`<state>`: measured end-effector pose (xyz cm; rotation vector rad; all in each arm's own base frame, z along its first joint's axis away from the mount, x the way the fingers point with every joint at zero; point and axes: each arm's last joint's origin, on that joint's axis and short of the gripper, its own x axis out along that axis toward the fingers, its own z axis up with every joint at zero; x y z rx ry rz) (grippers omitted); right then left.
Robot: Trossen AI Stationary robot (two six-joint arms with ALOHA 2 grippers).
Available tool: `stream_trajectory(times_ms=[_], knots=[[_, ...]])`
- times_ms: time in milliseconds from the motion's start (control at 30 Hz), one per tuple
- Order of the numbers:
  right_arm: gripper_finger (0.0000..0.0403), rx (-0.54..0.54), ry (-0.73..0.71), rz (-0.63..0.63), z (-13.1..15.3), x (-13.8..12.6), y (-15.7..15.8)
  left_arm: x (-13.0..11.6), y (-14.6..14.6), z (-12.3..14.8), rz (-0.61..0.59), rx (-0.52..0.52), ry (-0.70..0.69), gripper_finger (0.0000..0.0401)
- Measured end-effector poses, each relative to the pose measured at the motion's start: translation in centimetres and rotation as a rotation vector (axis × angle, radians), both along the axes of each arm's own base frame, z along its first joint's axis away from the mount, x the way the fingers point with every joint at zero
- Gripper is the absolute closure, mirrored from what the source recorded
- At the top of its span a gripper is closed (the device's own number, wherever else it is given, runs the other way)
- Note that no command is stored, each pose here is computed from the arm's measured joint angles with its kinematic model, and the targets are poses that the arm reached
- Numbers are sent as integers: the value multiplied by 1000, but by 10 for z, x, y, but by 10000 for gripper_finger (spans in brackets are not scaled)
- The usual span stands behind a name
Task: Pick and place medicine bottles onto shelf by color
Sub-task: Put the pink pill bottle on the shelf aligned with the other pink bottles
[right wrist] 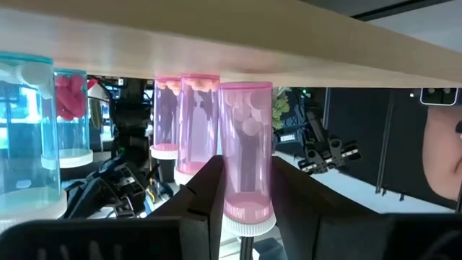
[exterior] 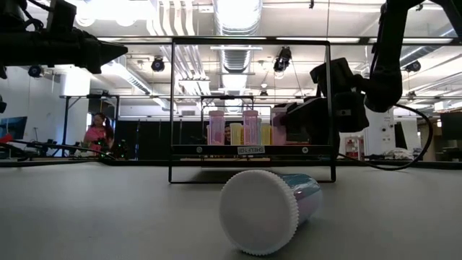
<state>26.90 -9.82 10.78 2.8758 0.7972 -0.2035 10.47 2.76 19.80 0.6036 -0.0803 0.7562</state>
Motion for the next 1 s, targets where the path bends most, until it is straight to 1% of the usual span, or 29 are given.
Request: stream_trajectory(times_ms=[267,500,767,1000], knots=[[308,7,12,0,-1,-1,0,0,0,0,0,0,0,329],[270,10,21,0,-2,-1,0,0,0,0,0,0,0,329],[249,5,17,-13,-1,-2,-3,0,0,0,0,0,0,329],[215,3,18,-64,0,-15,-13,0,0,0,0,0,0,329]])
